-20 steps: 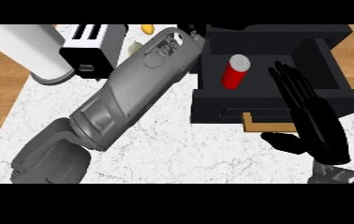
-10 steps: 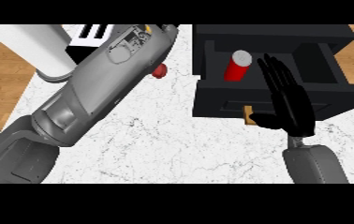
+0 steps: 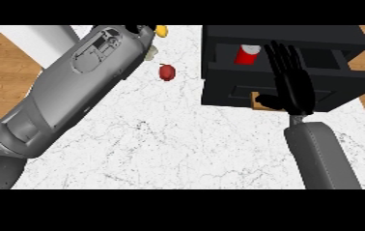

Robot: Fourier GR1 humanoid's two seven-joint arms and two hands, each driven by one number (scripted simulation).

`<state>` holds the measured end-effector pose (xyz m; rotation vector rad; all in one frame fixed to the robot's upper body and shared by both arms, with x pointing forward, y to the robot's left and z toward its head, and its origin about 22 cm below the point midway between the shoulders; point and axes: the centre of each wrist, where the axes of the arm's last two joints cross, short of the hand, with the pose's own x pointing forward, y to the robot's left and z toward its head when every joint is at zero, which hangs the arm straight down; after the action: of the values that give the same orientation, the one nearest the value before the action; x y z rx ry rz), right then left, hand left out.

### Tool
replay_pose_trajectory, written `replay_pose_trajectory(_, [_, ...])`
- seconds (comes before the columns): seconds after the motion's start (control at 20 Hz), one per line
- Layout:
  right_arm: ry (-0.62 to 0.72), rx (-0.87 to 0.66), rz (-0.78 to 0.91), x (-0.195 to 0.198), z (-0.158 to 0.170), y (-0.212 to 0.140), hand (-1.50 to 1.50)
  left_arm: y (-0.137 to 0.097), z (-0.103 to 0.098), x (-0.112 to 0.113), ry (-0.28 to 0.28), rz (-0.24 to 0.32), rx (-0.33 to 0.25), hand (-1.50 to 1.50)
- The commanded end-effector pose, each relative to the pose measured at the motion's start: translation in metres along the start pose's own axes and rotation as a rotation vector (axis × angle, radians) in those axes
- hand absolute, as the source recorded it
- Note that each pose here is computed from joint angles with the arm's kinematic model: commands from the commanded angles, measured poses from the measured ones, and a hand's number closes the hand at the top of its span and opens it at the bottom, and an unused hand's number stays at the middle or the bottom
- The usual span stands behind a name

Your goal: Pick up the can, place it into the drawer and close the drawer

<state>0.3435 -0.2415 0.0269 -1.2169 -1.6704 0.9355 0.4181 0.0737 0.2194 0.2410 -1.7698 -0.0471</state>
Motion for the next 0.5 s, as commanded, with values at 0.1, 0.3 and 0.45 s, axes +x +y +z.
replay_pose_trajectory(0.1, [0.043,0.022,0.041,-0.004,-0.005,0.037,-1.50,0.014,0.008,0.010,0.008,0.014,-0.005,-1.50])
replay_pose_trajectory(0.3, [0.040,-0.049,0.026,0.004,-0.044,0.030,-1.50,0.029,0.017,0.010,0.025,0.013,-0.018,-1.50])
replay_pose_trajectory(0.45, [0.022,-0.064,0.042,0.009,-0.041,0.046,-1.50,0.036,0.026,-0.016,0.032,-0.020,0.009,-1.50])
